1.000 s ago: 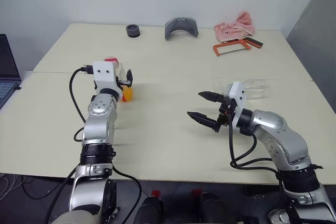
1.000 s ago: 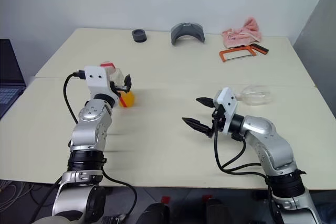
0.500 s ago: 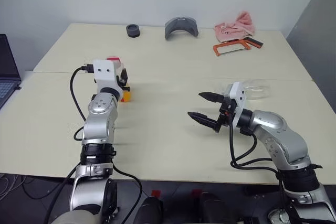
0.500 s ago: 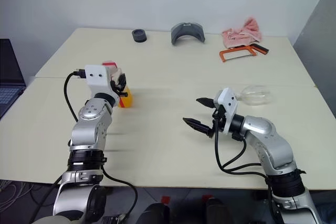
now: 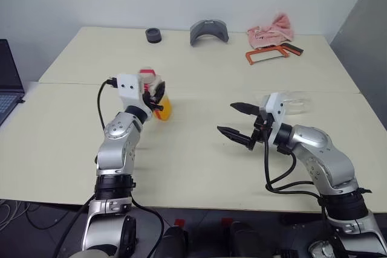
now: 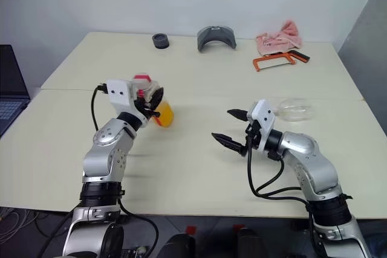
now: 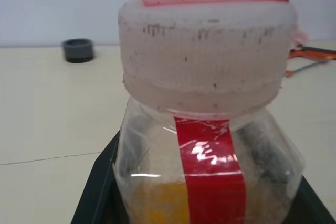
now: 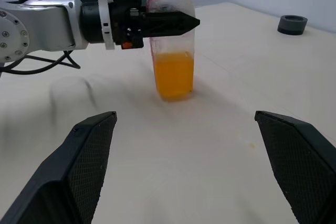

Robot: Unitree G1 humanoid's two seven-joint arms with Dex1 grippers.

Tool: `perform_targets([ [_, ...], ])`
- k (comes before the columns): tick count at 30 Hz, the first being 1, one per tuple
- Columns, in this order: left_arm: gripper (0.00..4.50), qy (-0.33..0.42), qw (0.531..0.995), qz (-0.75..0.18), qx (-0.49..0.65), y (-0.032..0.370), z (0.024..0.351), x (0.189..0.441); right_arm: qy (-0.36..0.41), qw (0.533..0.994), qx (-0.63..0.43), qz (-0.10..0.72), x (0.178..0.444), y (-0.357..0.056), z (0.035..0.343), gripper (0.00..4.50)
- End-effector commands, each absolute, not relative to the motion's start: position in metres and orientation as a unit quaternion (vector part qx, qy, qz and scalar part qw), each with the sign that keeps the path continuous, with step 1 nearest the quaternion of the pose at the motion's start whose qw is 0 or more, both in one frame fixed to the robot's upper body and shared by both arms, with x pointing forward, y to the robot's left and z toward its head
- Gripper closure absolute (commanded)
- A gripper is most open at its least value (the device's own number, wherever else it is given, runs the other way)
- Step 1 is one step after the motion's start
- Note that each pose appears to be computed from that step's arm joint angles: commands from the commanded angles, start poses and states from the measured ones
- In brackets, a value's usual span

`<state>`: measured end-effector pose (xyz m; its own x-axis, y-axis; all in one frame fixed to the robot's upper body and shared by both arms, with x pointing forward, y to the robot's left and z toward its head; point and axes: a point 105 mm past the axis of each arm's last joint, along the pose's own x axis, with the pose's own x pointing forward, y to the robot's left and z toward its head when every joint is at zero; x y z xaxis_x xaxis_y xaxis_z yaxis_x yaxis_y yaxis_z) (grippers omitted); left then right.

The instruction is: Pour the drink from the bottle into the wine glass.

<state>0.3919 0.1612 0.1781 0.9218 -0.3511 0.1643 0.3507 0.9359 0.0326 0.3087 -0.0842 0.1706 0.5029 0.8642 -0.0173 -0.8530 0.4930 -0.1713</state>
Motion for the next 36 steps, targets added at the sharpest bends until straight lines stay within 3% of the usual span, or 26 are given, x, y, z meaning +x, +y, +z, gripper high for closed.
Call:
perform_targets([
  [1,2.73,-0.142,0.958,-0.248,0.020,0.141,0.204,0.378,-0.061,0.873,-0.094,0.475,0.306,-0.099,0.182,0.00],
  [11,2.73,-0.105,0.876,-0.471,0.010,0.079,0.190,0.360,-0.076,0.892,-0.089,0.436,0.287,-0.114,0.196,0.00],
  [15,2.73,-0.095,0.839,-0.535,0.018,0.062,0.185,0.354,-0.102,0.883,-0.047,0.455,0.274,-0.104,0.220,0.00],
  [19,2.73,-0.083,0.785,-0.613,0.034,0.043,0.180,0.342,-0.087,0.879,-0.054,0.465,0.275,-0.086,0.225,0.00],
  [24,2.73,-0.081,0.752,-0.652,0.051,0.030,0.179,0.338,-0.080,0.879,-0.052,0.468,0.281,-0.072,0.229,0.00],
  [36,2.73,-0.100,0.738,-0.661,0.088,0.022,0.175,0.338,-0.082,0.877,-0.056,0.470,0.293,-0.053,0.229,0.00],
])
